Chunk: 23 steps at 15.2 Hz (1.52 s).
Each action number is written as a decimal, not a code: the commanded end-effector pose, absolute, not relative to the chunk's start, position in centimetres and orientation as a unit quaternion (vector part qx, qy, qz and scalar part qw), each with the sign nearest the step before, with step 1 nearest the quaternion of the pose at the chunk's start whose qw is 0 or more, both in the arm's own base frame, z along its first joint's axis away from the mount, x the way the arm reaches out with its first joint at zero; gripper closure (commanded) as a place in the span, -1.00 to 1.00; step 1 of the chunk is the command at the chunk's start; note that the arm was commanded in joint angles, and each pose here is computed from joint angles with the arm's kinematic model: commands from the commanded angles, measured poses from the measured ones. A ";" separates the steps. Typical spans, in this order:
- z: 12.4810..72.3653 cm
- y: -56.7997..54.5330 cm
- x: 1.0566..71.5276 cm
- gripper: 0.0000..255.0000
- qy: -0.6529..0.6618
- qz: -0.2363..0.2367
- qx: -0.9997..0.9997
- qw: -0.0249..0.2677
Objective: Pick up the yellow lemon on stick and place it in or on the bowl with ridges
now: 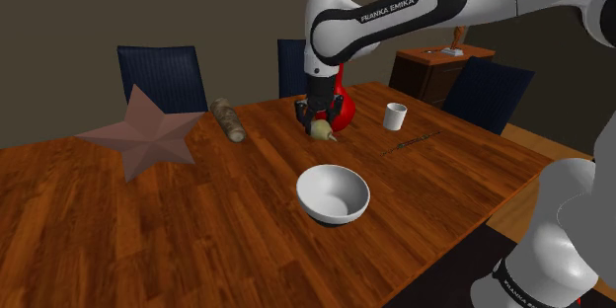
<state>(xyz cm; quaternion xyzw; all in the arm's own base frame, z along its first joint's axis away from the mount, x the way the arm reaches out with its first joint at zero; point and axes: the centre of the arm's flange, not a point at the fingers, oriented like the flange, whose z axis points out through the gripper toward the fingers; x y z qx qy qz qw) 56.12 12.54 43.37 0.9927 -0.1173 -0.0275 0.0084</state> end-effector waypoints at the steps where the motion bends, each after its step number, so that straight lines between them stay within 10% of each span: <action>1: 43.3 13.7 53.5 1.00 -0.117 -0.027 0.993 0.009; 23: 35.9 17.9 45.2 1.00 -0.117 -0.027 0.993 0.009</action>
